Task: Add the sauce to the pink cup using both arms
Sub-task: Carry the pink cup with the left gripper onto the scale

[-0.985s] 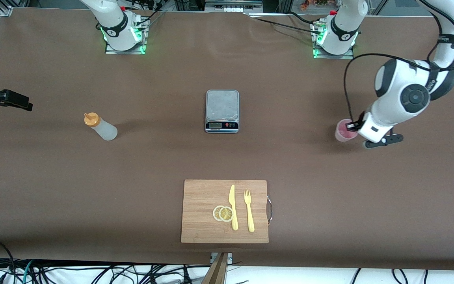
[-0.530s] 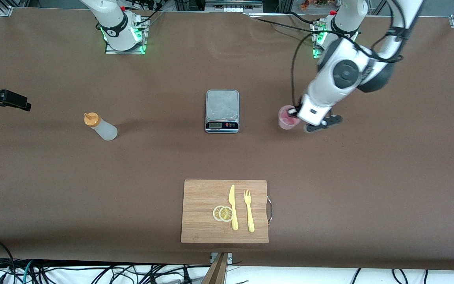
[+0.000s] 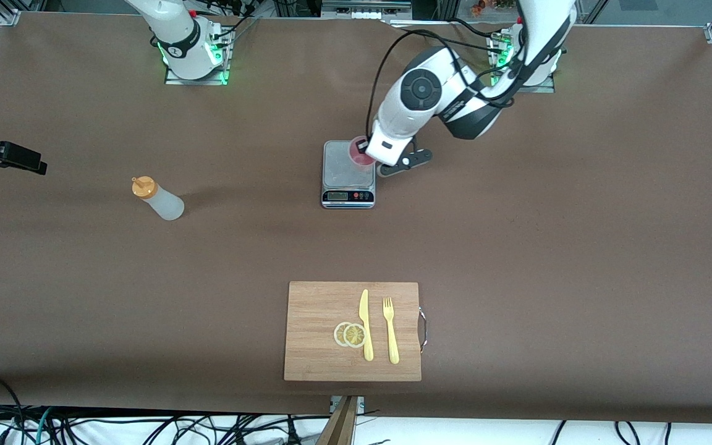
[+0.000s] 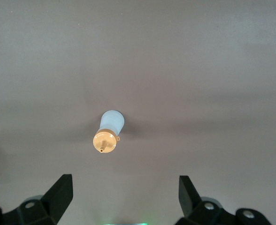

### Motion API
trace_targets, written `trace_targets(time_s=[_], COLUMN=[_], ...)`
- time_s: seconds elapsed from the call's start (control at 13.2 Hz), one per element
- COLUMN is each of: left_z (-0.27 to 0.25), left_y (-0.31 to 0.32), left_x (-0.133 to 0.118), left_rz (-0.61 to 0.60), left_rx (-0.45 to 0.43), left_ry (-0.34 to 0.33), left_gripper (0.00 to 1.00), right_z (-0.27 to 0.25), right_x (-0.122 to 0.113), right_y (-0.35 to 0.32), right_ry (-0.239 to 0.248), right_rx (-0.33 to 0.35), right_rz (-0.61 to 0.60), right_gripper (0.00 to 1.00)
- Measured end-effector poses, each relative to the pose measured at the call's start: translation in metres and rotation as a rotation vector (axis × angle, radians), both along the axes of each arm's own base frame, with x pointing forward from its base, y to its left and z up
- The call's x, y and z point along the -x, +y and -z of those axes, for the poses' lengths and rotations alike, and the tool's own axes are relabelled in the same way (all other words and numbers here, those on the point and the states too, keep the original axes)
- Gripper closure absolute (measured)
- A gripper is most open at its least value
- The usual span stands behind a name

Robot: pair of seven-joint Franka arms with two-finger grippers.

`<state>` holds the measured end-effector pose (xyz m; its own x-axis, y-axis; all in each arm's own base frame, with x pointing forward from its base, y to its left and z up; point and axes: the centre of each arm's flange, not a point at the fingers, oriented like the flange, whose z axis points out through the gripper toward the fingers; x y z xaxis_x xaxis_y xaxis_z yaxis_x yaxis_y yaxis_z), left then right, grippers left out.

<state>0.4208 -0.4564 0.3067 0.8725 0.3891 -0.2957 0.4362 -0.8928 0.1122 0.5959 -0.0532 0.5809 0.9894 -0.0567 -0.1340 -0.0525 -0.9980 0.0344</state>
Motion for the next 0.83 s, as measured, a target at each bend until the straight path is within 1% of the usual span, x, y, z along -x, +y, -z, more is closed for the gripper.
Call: trace_targets(time_s=[0.08, 0.23, 0.38, 0.61, 0.76, 0.83], left_z=[0.008, 0.025, 0.036, 0.036, 0.038, 0.041], left_y=[-0.009, -0.022, -0.029, -0.028, -0.026, -0.026], left_x=[0.004, 0.014, 0.019, 0.014, 0.012, 0.012], left_rz=[-0.005, -0.004, -0.007, -0.016, -0.021, -0.018], left_rx=[0.003, -0.022, -0.034, -0.035, -0.038, -0.04], left_ry=[-0.001, -0.009, -0.016, -0.021, -0.019, -0.019], left_gripper=[0.96, 0.96, 0.96, 0.96, 0.96, 0.91], right_z=[0.0, 0.0, 0.001, 0.002, 0.009, 0.018], right_x=[0.0, 0.0, 0.0, 0.0, -0.002, -0.006], right_y=[0.0, 0.0, -0.002, -0.004, -0.002, 0.0], right_ry=[0.0, 0.001, 0.002, 0.003, 0.02, 0.034], right_rx=[0.0, 0.0, 0.0, 0.0, -0.001, -0.002], right_rz=[0.0, 0.0, 0.003, 0.007, 0.004, 0.001], right_gripper=[0.0, 0.0, 0.0, 0.0, 0.0, 0.0])
